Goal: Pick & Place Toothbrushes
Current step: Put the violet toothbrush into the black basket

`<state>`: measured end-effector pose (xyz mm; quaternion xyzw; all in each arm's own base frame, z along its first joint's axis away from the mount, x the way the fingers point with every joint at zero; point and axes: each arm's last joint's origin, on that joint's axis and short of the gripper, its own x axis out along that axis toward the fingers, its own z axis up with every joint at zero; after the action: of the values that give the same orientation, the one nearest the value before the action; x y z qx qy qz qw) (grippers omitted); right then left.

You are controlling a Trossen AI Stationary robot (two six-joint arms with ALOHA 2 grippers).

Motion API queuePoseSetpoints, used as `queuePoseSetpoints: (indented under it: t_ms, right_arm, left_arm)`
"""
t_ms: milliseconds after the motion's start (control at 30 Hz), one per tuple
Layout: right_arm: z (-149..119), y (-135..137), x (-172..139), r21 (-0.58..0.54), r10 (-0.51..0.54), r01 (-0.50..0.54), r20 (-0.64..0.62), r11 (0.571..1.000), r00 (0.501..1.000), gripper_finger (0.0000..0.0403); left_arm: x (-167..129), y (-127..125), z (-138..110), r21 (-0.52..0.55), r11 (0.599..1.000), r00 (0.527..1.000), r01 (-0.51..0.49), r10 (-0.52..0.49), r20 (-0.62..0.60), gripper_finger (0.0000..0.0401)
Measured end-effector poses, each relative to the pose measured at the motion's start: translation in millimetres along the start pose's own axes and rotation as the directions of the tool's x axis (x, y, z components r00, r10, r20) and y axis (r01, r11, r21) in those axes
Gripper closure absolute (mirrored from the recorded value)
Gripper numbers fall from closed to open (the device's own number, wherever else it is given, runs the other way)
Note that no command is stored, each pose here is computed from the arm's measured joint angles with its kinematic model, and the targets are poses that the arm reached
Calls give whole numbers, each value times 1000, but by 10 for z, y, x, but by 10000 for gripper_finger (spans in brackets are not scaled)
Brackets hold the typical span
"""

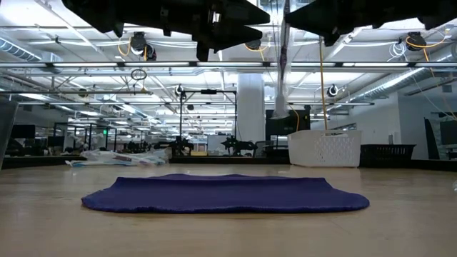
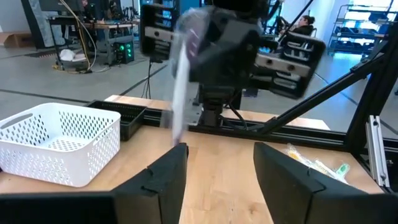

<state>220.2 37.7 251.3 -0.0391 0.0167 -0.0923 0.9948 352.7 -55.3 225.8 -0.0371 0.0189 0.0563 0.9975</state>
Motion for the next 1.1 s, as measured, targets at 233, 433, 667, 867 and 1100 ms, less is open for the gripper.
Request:
queuePoseSetpoints:
  t_ms: [233,433,667,867,1100]
  right_arm:
    - [145,-252,-240,3,-126,126,-11,992,992,395]
    - [211,-508,-432,4,-323,323,-25,946,946,395]
    - [242,-739,-611,4,-481,482,-36,876,876,395]
    - [206,-896,-704,3,-603,605,-78,796,794,395]
    - [243,-1066,-791,-19,-704,709,-138,705,697,395]
  left_arm:
    - [-2,-2,-18,2,1000,1000,-1,1,-20,212]
    - [-3,1,-49,-23,1000,999,-5,4,-51,212]
    - [-3,2,-59,-33,999,998,-7,5,-63,212]
    - [-2,7,-59,-32,999,998,-8,6,-63,212]
    - [-2,7,-58,-30,1000,998,-8,6,-62,212]
